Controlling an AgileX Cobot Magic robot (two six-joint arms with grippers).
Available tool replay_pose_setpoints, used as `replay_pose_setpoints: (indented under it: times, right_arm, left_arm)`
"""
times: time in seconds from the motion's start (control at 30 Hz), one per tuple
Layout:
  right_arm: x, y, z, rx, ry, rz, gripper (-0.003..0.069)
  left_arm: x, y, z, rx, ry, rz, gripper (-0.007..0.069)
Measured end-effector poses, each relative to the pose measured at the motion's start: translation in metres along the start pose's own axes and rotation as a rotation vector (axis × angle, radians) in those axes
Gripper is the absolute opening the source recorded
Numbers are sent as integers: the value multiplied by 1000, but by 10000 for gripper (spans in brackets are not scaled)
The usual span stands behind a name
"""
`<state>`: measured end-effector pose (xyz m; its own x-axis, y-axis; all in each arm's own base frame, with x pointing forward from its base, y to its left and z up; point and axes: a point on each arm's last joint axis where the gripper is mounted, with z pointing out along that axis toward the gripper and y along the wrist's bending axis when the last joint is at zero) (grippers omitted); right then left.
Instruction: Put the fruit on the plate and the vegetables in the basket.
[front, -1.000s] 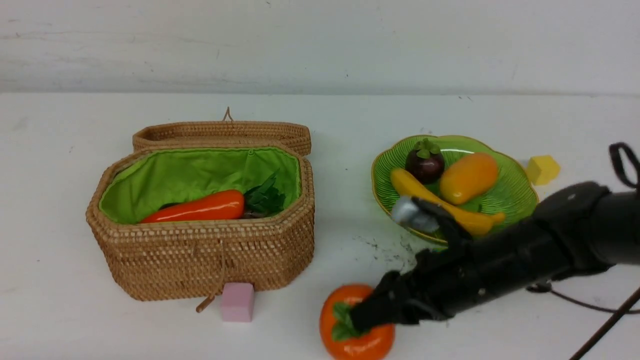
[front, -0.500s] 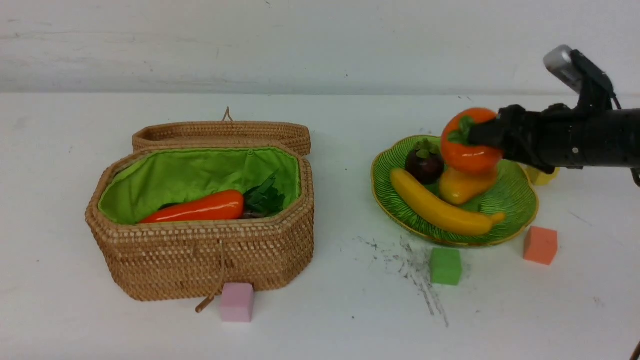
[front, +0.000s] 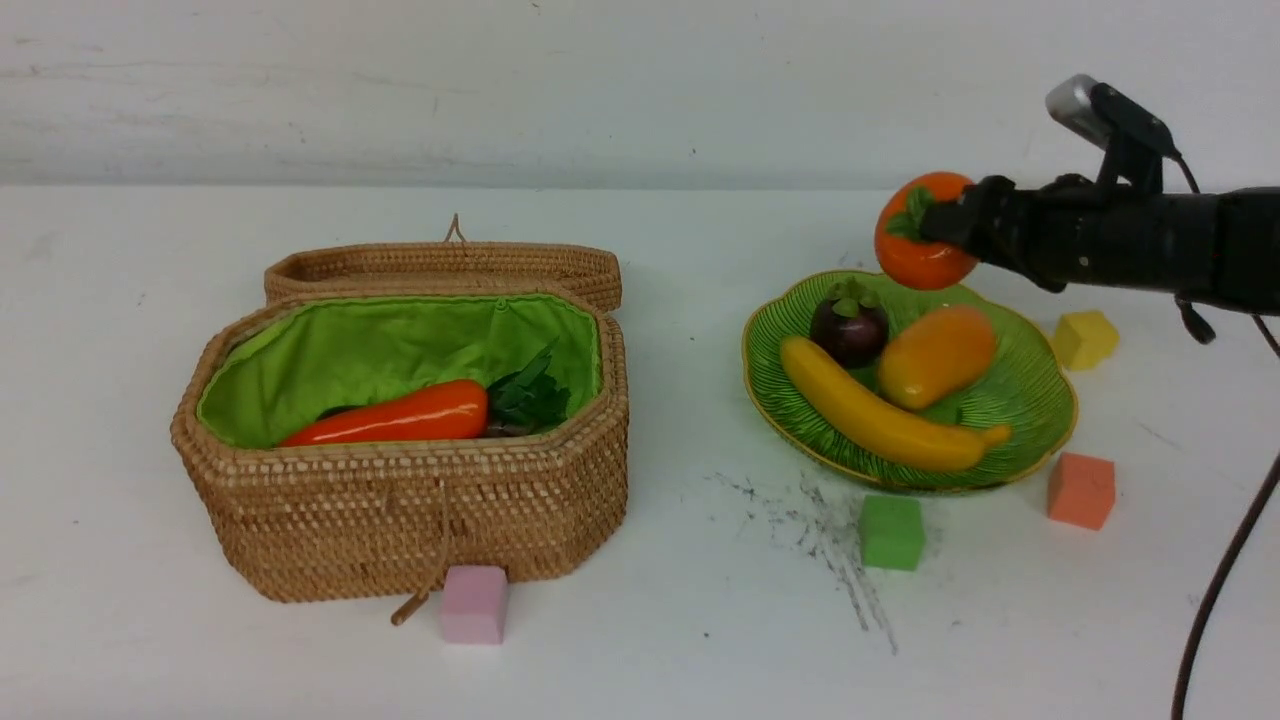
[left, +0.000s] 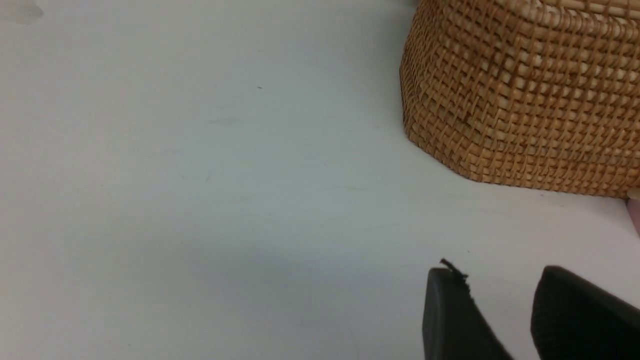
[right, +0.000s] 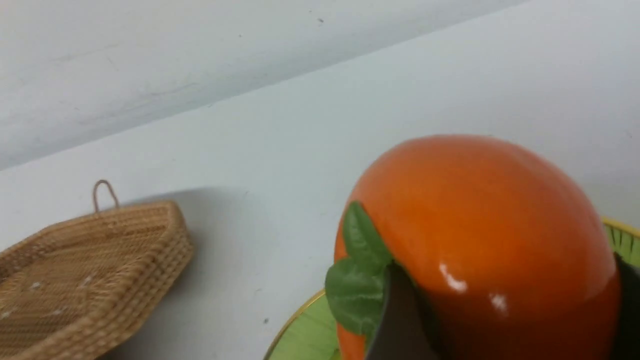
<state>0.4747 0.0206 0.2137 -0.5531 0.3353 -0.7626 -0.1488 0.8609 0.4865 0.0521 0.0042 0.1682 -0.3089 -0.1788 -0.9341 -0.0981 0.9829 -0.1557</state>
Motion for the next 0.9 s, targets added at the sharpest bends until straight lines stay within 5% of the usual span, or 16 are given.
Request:
replay_pose_setpoints:
  times: [0.37,0.6,0.77,0.9]
  right_arm:
    - [18,-22,23,60,45,-34,492]
    - [7,-8,10,20,64,-164,676]
    - [-13,10,-20,-13,97,-337,657]
    - [-42,33,-83,-40,173,-447,568]
  left_arm:
    - [0,0,0,0,0,0,238]
    - [0,0,0,0,0,0,238]
    - [0,0,0,0,0,0,238]
    - [0,0,0,0,0,0,238]
